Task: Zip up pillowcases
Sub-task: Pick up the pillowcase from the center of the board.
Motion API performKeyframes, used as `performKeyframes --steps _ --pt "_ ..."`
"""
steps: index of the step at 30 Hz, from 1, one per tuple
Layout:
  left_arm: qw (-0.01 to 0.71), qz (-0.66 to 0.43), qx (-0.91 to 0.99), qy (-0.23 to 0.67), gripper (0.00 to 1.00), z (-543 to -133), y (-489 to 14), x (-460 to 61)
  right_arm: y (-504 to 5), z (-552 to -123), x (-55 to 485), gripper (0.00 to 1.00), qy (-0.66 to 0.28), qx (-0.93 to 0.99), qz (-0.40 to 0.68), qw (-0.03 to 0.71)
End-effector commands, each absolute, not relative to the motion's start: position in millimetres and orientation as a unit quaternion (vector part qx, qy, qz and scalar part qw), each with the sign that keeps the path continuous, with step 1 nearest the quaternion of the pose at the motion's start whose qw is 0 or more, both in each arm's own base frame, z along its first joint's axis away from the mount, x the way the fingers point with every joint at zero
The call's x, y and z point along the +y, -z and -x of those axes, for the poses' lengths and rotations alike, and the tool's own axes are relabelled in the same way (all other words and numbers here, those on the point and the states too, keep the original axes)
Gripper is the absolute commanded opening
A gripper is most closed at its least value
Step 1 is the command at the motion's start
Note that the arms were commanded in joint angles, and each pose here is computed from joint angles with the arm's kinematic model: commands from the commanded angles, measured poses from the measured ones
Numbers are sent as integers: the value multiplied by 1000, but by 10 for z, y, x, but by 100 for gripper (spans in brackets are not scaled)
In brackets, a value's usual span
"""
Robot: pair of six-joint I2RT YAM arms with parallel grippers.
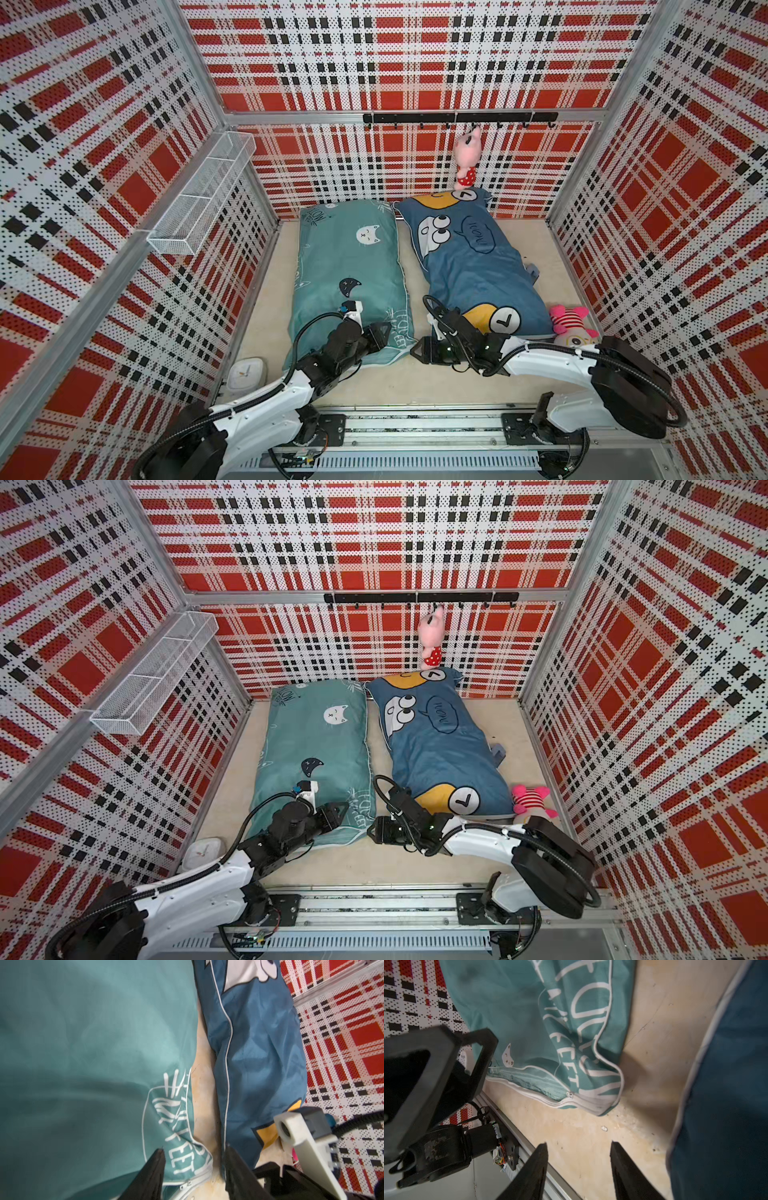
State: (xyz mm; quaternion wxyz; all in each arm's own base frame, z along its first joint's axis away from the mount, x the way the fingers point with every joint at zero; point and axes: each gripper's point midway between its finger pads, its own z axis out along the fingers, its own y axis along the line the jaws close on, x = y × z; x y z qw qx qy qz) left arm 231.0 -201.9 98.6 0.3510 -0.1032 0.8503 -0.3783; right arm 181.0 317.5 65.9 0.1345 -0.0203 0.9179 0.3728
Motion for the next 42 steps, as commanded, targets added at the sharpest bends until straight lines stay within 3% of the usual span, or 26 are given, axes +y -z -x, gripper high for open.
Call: performKeyframes --steps 1,11,30,35,42 --pt "317 101 849 410 49 -2154 -877 -2107 -765 -1987 3366 56 -417 895 -19 156" --pt "280 106 839 454 45 -1989 -798 -2267 -450 -2088 3376 58 -405 899 -65 153" --pt "259 117 838 466 42 -1928 -671 -2403 -339 -2092 3319 7 -398 901 -84 150" --pt "254 114 843 461 42 -1927 -612 -2432 -389 -2078 3306 1 -415 893 -91 150" --pt "250 109 841 467 44 -1947 -616 -2516 -548 -2070 3324 0 -461 870 -98 146"
